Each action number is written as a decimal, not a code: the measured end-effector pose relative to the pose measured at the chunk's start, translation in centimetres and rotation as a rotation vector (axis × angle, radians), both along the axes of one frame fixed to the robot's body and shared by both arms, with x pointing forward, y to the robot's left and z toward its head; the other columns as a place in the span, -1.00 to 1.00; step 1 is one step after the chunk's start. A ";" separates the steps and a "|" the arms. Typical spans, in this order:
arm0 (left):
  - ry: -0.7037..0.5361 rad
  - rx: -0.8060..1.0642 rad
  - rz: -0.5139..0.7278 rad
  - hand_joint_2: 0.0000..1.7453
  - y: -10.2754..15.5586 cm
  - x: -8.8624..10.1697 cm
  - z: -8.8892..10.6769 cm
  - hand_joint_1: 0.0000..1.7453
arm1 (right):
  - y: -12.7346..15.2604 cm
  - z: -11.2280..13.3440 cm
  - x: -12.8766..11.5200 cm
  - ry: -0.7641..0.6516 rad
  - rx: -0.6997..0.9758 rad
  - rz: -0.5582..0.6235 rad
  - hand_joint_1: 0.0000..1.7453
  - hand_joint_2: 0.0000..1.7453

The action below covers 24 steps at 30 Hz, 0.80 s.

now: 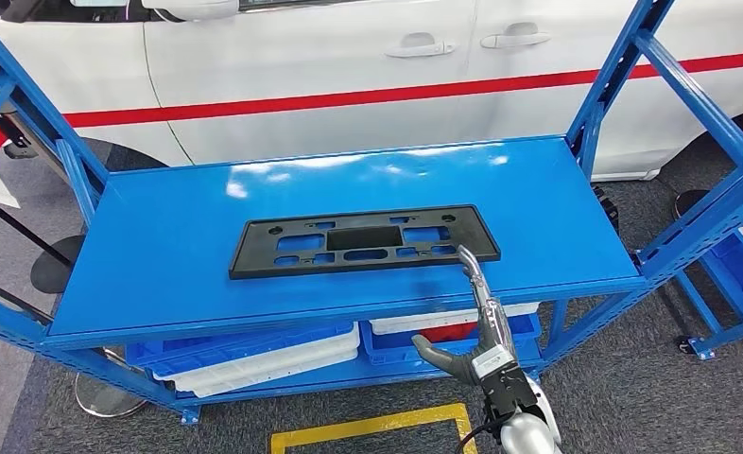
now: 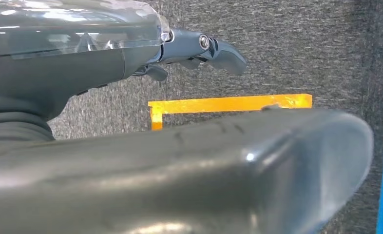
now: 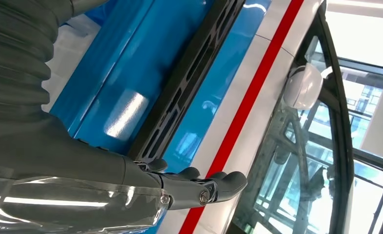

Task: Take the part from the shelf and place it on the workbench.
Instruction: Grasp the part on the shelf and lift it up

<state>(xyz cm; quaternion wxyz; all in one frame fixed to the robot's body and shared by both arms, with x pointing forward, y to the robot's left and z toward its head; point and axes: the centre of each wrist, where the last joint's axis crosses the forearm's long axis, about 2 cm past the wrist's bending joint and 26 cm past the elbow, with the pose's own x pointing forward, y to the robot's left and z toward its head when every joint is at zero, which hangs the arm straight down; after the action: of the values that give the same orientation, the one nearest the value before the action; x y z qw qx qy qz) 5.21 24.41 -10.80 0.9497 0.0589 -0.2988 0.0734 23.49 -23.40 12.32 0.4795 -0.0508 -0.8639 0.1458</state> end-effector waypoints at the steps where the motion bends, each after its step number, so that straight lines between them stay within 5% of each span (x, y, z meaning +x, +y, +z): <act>1: 0.000 0.001 -0.005 -1.00 0.0 -0.1 0.0 -1.00 | 0.0 0.0 0.0 0.001 0.000 0.000 -1.00 1.00; 24: -0.012 0.019 0.005 -1.00 0.0 0.1 0.0 -1.00 | 0.4 0.7 2.9 -0.036 0.045 -0.013 -1.00 1.00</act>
<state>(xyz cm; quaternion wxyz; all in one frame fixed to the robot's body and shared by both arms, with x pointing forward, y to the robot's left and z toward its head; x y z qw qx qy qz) 5.29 24.46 -10.79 0.9470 0.0684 -0.3051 0.0733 26.40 -23.00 13.00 0.4658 -0.0485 -0.8751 0.1223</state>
